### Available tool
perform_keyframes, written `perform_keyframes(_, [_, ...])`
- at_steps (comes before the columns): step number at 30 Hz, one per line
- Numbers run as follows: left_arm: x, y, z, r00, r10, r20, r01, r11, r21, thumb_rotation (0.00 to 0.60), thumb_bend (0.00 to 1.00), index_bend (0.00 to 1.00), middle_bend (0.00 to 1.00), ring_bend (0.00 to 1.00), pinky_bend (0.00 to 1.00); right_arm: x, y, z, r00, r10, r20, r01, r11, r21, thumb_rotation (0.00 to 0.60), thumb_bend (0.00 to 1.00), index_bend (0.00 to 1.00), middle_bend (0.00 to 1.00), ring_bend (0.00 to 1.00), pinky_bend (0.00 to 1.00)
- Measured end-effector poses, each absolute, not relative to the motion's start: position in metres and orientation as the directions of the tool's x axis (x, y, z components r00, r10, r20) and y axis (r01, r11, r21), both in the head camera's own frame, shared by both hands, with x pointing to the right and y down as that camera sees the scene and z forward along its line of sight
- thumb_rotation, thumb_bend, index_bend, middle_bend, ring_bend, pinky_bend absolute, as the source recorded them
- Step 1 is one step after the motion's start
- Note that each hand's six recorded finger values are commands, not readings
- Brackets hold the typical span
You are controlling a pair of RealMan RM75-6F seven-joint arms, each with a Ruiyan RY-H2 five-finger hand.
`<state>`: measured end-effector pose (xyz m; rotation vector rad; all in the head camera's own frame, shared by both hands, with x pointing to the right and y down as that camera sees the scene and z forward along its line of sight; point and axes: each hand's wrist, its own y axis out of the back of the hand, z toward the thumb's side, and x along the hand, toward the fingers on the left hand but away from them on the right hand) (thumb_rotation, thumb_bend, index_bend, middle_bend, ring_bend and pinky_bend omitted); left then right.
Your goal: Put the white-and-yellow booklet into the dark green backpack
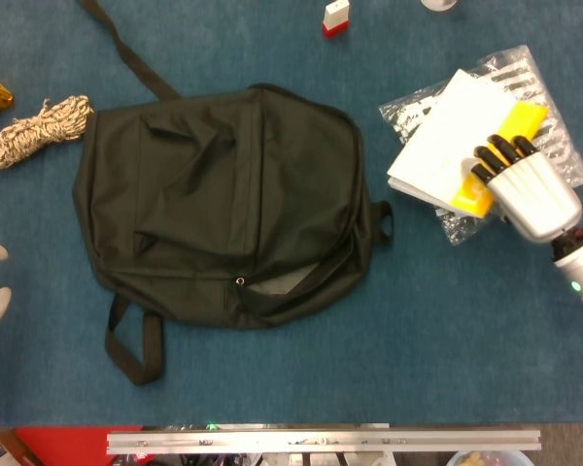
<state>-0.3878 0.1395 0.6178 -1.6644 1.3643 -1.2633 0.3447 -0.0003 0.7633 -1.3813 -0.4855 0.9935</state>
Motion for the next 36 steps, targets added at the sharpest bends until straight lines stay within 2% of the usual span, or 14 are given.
perform_keyframes(4, [-0.388, 0.14, 0.617, 0.003, -0.961, 0.278, -0.355, -0.261, -0.898, 0.6, 0.22, 0.44, 0.34, 0.25, 0.28, 0.335, -0.007, 0.765, 0.532, 0.811, -0.245, -0.271, -0.11, -0.956, 0.6, 0.51, 0.44, 0.43, 0.31, 0.46])
perform_keyframes(13, [-0.389, 0.14, 0.615, 0.004, -0.96, 0.278, -0.371, -0.26, -0.891, 0.6, 0.22, 0.44, 0.34, 0.25, 0.28, 0.319, -0.019, 0.765, 0.517, 0.836, -0.185, -0.233, -0.07, -0.97, 0.6, 0.48, 0.72, 0.58, 0.49, 0.66])
perform_keyframes(17, [-0.392, 0.14, 0.613, 0.001, -0.961, 0.276, -0.373, -0.257, -0.892, 0.6, 0.22, 0.44, 0.34, 0.25, 0.28, 0.32, -0.024, 0.761, 0.501, 0.852, -0.153, -0.217, -0.048, -0.975, 0.6, 0.48, 0.8, 0.62, 0.52, 0.69])
perform_keyframes(27, [-0.386, 0.126, 0.619, 0.062, -0.952, 0.299, -0.34, -0.302, -0.891, 0.6, 0.22, 0.43, 0.33, 0.25, 0.28, 0.348, -0.038, 0.732, 0.434, 0.899, -0.059, -0.157, 0.011, -0.988, 0.6, 0.47, 0.86, 0.66, 0.56, 0.7])
perform_keyframes(36, [-0.348, 0.093, 0.63, 0.255, -0.909, 0.329, -0.28, -0.395, -0.875, 0.6, 0.22, 0.4, 0.33, 0.25, 0.27, 0.369, -0.054, 0.695, 0.382, 0.924, 0.032, -0.135, 0.09, -0.987, 0.6, 0.46, 0.87, 0.67, 0.57, 0.71])
